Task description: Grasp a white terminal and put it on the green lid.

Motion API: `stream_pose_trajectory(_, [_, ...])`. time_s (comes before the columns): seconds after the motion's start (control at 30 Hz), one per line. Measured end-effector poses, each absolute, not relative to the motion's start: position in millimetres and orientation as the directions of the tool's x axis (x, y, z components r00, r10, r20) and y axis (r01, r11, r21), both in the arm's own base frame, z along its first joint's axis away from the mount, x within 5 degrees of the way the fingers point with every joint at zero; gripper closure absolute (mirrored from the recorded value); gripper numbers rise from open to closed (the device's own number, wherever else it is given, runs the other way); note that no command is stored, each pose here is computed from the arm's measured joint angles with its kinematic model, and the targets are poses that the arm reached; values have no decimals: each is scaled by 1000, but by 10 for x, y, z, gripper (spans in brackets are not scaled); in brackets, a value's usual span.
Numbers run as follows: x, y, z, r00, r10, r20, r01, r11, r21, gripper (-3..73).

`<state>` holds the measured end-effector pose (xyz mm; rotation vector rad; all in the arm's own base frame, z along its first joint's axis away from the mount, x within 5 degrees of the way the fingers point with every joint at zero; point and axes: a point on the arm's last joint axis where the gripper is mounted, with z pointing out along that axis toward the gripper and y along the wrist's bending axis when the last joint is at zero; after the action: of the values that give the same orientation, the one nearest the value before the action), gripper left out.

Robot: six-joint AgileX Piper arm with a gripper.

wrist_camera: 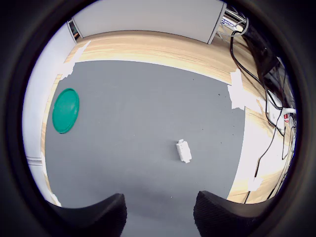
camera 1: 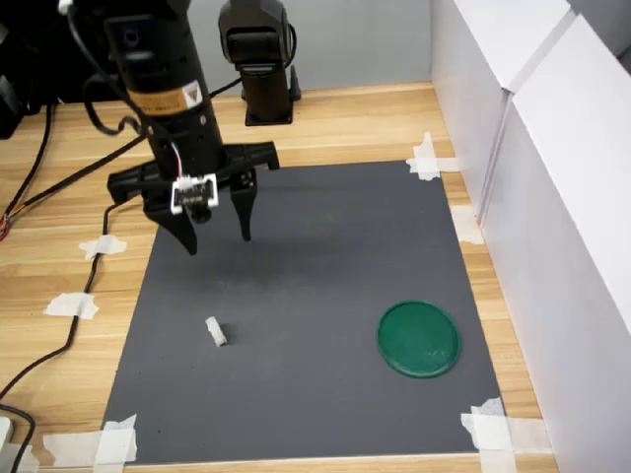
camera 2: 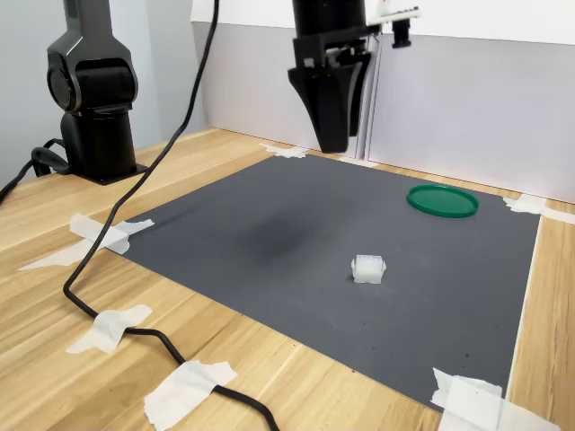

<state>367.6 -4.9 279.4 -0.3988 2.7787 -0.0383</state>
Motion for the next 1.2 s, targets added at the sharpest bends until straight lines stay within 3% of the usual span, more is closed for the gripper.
stream_pose_trajectory(0.53, [4188, -256, 2129, -935, -302, -186, -299, 953, -48, 113])
stream_pose_trajectory(0.93, [4279, -254, 1892, -921, -347, -178, -345, 938, -44, 114])
stream_pose_trajectory(1.1, [4291, -254, 1861, -915, -363, -177, -361, 931, -47, 193])
stream_pose_trajectory(1.2, [4292, -254, 1852, -913, -367, -175, -365, 930, -47, 306])
